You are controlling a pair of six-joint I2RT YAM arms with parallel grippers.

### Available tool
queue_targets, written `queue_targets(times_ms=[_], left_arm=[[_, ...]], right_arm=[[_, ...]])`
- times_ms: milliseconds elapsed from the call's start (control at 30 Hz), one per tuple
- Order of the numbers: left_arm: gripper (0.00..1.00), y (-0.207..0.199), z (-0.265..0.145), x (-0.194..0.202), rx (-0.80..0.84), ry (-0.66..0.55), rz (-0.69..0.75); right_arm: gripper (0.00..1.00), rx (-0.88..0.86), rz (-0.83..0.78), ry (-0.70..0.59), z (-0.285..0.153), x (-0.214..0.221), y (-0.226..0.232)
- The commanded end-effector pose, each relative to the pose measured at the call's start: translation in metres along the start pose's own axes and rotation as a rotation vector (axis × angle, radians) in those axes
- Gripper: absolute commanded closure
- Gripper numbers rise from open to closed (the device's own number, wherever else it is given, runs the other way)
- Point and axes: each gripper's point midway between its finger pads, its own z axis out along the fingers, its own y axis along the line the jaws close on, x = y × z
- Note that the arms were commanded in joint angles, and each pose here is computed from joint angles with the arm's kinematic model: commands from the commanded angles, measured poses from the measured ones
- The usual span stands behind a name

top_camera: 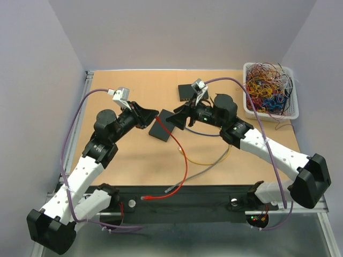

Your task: Insert the plug into the switch port

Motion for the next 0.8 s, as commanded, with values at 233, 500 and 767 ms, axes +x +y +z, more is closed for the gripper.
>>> queue_targets(times_ms=[233,500,767], left_arm=[[1.00,0.001,0.005,-0.019,-0.086,-0.044,-0.077],[1.00,0.004,0.009,-0.016,-0.095,-0.041,-0.084],[1.00,0.004,0.010,-0.013,-0.087,-0.039,-0.085]], right_arm=[[0.36,0.192,-0.139,0.006,0.006,-0.012,-0.023],[0.36,0.134,-0.144,0.032,0.020,-0.007,-0.010],[0.41,0.103,-0.137,0.079,0.040,0.012,-0.002]])
